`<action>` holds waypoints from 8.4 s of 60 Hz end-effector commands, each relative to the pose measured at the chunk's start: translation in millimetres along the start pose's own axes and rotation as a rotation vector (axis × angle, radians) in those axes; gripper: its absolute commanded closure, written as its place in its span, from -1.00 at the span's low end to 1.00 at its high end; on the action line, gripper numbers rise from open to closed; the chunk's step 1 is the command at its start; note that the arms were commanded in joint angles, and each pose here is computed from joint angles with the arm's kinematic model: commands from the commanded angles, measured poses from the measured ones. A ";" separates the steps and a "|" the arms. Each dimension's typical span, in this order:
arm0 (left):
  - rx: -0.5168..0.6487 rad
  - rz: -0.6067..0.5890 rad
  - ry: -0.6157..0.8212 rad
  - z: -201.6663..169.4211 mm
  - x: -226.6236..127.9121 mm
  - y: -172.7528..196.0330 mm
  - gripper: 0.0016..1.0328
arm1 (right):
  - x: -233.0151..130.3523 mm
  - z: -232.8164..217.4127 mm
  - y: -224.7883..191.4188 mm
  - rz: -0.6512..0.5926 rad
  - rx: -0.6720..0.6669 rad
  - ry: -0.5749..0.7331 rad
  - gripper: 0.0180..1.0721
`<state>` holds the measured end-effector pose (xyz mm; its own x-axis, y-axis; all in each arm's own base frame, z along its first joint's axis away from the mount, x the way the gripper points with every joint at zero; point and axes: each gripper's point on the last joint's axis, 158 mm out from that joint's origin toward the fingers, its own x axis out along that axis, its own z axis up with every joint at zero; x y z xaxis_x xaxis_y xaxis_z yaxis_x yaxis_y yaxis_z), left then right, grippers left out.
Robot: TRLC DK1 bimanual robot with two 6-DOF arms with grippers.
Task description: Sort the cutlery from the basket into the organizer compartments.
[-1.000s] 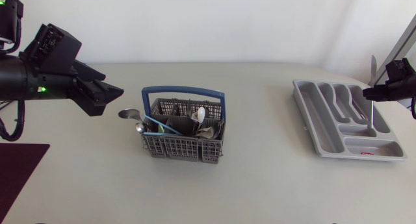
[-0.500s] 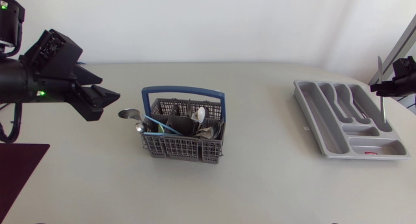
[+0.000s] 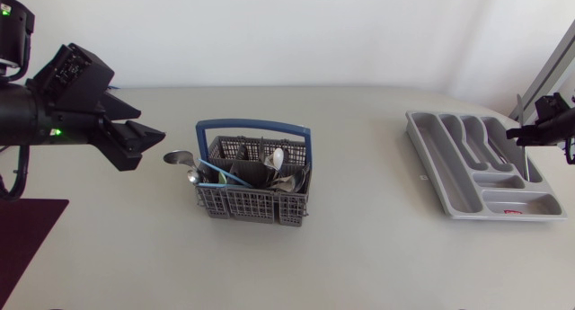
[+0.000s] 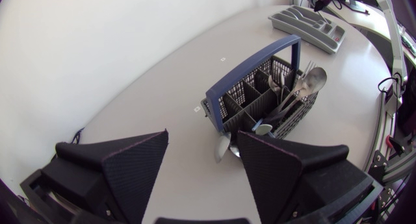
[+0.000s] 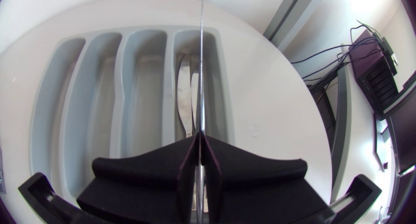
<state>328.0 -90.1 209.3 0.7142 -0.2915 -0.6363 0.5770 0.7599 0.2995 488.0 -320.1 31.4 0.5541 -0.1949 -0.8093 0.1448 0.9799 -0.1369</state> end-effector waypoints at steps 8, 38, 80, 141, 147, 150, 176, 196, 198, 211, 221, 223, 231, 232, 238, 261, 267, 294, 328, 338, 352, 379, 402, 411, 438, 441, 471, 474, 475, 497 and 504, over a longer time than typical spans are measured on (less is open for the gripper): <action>0.024 -0.002 0.023 -14.0 -3.2 -5.8 -0.41 | 29.3 -10.3 10.5 -0.005 0.000 0.036 0.77; 0.061 0.004 0.027 -28.3 -7.8 -11.0 -0.42 | 24.8 -10.9 10.6 -0.054 0.001 0.035 -0.10; 0.203 0.009 -0.061 -48.4 16.0 -28.8 -0.42 | -106.5 -34.4 186.5 0.142 -0.246 -0.097 -0.58; 0.254 -0.129 -0.133 -35.6 60.2 -31.9 0.51 | -234.8 -117.2 398.0 0.393 -0.627 -0.222 -0.60; 0.256 -0.130 -0.139 -32.6 60.6 -31.5 0.62 | -235.8 -122.3 403.4 0.398 -0.635 -0.217 -0.61; 0.258 -0.131 -0.143 -30.9 60.2 -31.5 0.63 | -236.0 -125.4 405.9 0.400 -0.643 -0.214 -0.61; 0.289 -0.130 -0.195 20.8 29.8 -23.4 0.94 | -238.3 -136.0 416.2 0.411 -0.676 -0.209 -0.61; 0.332 -0.067 -0.261 64.0 -15.5 -5.0 0.94 | -248.9 -136.0 421.0 0.427 -0.689 -0.238 -0.61; 0.334 -0.053 -0.270 68.3 -22.6 -1.6 0.94 | -252.6 -135.4 422.5 0.432 -0.691 -0.248 -0.61; 0.326 0.061 -0.337 94.4 -69.2 24.9 0.94 | -276.3 -128.0 432.1 0.461 -0.706 -0.313 -0.60; 0.203 0.109 -0.359 107.1 -89.6 38.4 0.94 | -304.7 -119.2 445.6 0.500 -0.707 -0.386 -0.61; 0.178 0.104 -0.357 108.2 -89.1 36.6 0.94 | -309.6 -118.1 448.8 0.509 -0.707 -0.399 -0.61; 0.042 0.026 -0.325 105.4 -74.2 19.2 0.94 | -328.3 -110.5 461.9 0.525 -0.706 -0.461 -0.61; 0.009 0.005 -0.317 103.8 -69.5 14.8 0.94 | -331.4 -108.5 463.8 0.524 -0.705 -0.474 -0.61; -0.127 -0.059 -0.287 102.4 -54.2 4.1 0.94 | -349.8 -100.3 475.3 0.536 -0.707 -0.536 -0.60; -0.380 -0.237 -0.158 101.7 -15.1 -42.5 0.94 | -373.5 -91.5 526.5 0.559 -0.776 -0.658 -0.60; -0.423 -0.261 -0.137 104.3 -6.9 -49.3 0.94 | -376.4 -89.8 537.6 0.554 -0.800 -0.693 -0.59; -0.520 -0.288 -0.113 114.7 14.8 -64.2 0.94 | -376.1 -84.9 576.5 0.533 -0.879 -0.754 -0.34; -0.512 -0.306 -0.090 109.2 20.3 -73.8 0.94 | -367.1 -68.7 600.4 0.499 -0.902 -0.770 0.32; -0.512 -0.313 -0.076 104.4 23.1 -78.4 0.94 | -365.1 -66.4 602.7 0.492 -0.910 -0.767 0.54; -0.508 -0.316 -0.082 105.5 20.7 -79.8 0.94 | -359.1 -72.2 600.1 0.490 -0.924 -0.744 0.75; -0.557 -0.227 -0.365 171.1 -33.3 -19.5 -0.37 | -359.8 -87.1 577.9 0.503 -0.923 -0.701 0.75; -0.574 -0.160 -0.366 154.7 -38.5 6.5 -0.38 | -344.0 -108.6 547.1 0.500 -0.911 -0.632 0.76; -0.500 -0.176 -0.310 139.3 -32.4 -7.3 -0.38 | -340.0 -112.6 534.1 0.528 -0.877 -0.589 0.74; -0.018 -0.401 0.079 11.1 -0.4 -126.2 -0.38 | -311.8 -146.8 484.1 0.539 -0.857 -0.489 0.64; 0.007 -0.411 0.120 0.7 0.6 -136.8 -0.38 | -310.6 -148.4 480.9 0.536 -0.854 -0.486 0.60; 0.033 -0.577 0.556 -77.7 35.3 -265.2 -0.26 | -296.8 -160.7 447.9 0.494 -0.800 -0.469 0.06; 0.040 -0.573 0.577 -80.9 39.3 -268.5 -0.26 | -296.8 -161.3 445.4 0.491 -0.797 -0.470 0.06; 0.044 -0.575 0.597 -83.8 43.0 -271.7 -0.26 | -296.4 -162.3 443.1 0.489 -0.794 -0.469 0.06; 0.066 -0.583 0.726 -94.7 73.0 -300.6 -0.25 | -288.3 -167.1 429.5 0.477 -0.772 -0.461 0.06; 0.087 -0.599 0.761 -101.3 76.8 -313.8 -0.25 | -285.8 -167.6 426.5 0.474 -0.770 -0.459 0.06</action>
<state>166.9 -286.9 2.7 -0.1082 -0.1690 -0.9797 0.8179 0.5450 -0.1844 257.5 167.4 120.1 0.7112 0.3970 -0.5802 -0.6515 0.6824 -0.3316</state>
